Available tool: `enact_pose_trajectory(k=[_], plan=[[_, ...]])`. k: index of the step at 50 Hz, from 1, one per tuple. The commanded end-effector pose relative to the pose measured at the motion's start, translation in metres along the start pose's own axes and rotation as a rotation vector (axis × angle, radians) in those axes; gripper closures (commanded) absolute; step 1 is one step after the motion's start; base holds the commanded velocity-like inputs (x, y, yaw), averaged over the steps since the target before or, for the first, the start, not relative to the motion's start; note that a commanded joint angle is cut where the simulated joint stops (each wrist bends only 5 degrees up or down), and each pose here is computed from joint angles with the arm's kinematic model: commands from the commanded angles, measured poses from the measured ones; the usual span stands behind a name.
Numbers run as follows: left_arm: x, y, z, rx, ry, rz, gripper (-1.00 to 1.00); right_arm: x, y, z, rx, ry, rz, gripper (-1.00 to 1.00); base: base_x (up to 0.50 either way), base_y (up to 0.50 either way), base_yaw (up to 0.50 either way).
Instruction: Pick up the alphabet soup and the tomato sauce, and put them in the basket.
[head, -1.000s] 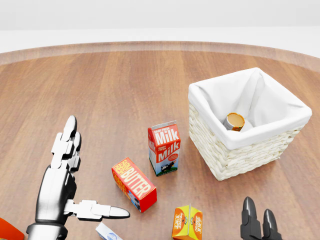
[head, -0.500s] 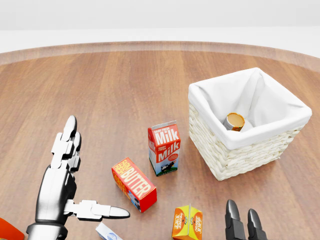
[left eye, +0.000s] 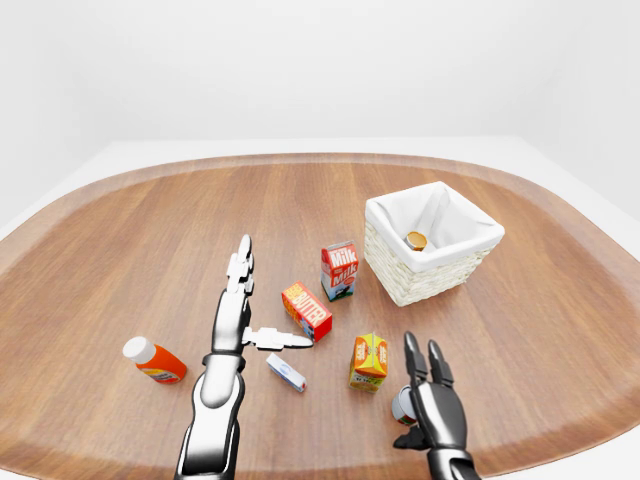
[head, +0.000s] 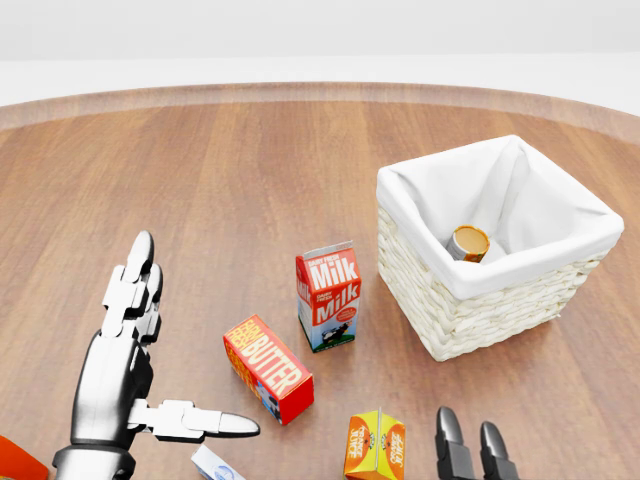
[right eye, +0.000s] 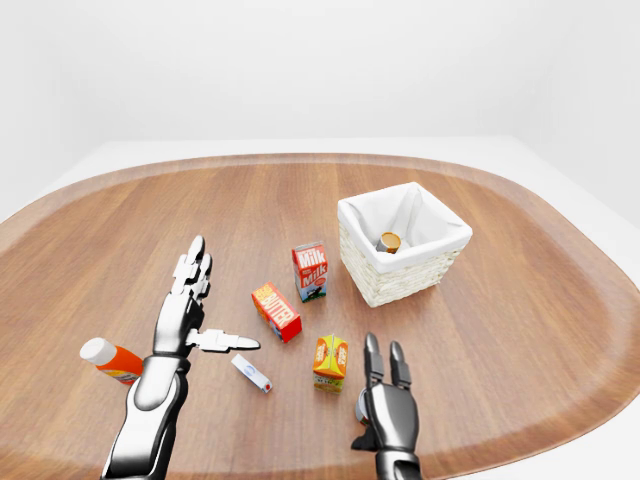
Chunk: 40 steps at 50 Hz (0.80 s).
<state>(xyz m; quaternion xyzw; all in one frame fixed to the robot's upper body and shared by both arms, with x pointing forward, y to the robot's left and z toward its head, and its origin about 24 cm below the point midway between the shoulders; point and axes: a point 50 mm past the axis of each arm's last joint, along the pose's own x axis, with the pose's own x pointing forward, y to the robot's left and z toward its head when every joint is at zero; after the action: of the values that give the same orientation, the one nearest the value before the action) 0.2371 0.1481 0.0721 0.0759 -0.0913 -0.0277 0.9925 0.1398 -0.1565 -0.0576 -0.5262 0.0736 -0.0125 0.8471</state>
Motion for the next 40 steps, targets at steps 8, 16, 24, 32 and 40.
enact_pose_trajectory(k=[8,16,24,32,40], plan=[[-0.0008,0.0012,0.0010,-0.007,-0.004,0.008,-1.00,-0.0017,0.0099,-0.0016,-0.055,-0.023,0.052,-1.00,0.00,0.00,0.00],[-0.0008,0.0012,0.0009,-0.008,-0.004,0.008,-1.00,-0.0017,0.0112,-0.0020,-0.064,-0.028,0.061,-1.00,0.00,0.00,0.00],[-0.0008,0.0012,0.0010,-0.007,-0.004,0.008,-1.00,-0.0022,0.0147,-0.0027,-0.082,-0.036,0.080,-1.00,0.00,0.00,0.00],[-0.0008,0.0012,0.0010,-0.007,-0.004,0.008,-1.00,-0.0015,0.0127,-0.0037,-0.075,-0.031,0.071,-1.00,0.00,0.00,0.00],[-0.0008,0.0011,0.0009,-0.007,-0.004,0.007,-1.00,-0.0033,0.0105,-0.0030,-0.048,-0.019,0.060,1.00,0.00,0.00,0.00]])
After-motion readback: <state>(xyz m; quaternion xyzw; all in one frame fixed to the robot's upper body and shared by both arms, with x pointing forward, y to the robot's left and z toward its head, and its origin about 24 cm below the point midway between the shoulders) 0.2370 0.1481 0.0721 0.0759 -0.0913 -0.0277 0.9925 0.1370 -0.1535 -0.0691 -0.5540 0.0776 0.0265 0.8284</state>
